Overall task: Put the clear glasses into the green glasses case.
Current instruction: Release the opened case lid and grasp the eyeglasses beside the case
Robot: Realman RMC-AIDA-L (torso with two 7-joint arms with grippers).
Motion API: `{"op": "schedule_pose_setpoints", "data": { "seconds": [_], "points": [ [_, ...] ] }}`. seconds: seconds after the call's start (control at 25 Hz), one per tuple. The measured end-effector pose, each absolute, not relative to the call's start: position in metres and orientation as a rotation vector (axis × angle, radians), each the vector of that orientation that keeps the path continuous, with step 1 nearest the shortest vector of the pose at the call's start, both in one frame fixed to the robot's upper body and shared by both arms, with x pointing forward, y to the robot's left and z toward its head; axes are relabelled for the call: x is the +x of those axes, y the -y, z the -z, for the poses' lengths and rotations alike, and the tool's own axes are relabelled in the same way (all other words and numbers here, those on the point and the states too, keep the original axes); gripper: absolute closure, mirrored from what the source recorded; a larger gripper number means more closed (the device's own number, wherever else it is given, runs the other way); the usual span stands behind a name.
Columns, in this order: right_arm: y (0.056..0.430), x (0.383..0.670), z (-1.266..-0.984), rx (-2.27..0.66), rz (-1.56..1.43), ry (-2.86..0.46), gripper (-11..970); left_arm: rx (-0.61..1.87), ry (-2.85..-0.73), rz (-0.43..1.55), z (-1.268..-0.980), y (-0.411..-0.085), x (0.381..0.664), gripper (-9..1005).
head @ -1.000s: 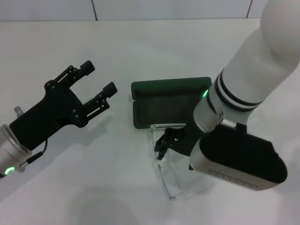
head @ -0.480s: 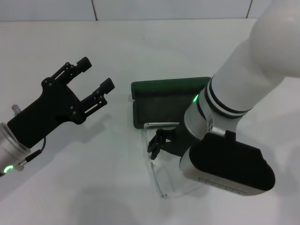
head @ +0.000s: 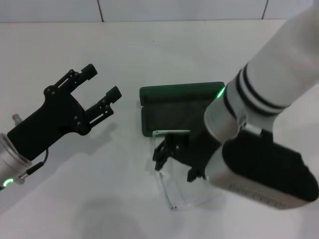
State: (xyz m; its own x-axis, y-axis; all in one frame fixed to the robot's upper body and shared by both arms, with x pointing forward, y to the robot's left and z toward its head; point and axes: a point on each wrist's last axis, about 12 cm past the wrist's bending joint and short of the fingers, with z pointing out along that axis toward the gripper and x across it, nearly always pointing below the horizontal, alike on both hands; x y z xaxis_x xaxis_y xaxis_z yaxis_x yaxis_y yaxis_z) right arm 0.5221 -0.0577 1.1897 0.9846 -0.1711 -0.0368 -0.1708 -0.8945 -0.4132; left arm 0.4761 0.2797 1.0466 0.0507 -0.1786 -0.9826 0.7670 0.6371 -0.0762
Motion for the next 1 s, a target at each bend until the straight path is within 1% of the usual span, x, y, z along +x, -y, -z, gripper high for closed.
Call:
{"op": "schedule_pose_setpoints", "data": {
  "seconds": [0.32,0.44,0.68,1.0],
  "points": [
    [0.036,0.511,-1.158,-2.791,0.112,-0.12,301,0.551,-1.345,0.779,-1.045,-0.281,0.472,224],
    [0.031,0.51,-1.151,-2.785,0.159,-0.101,300,0.547,-1.35,0.777,-1.044,-0.283,0.47,224],
    [0.027,0.509,-1.15,-2.757,0.185,-0.083,300,0.538,-1.354,0.77,-1.043,-0.285,0.468,224],
    [0.026,0.52,-1.149,-2.725,0.254,-0.135,300,0.539,-1.352,0.77,-1.043,-0.285,0.468,224]
  ]
}}
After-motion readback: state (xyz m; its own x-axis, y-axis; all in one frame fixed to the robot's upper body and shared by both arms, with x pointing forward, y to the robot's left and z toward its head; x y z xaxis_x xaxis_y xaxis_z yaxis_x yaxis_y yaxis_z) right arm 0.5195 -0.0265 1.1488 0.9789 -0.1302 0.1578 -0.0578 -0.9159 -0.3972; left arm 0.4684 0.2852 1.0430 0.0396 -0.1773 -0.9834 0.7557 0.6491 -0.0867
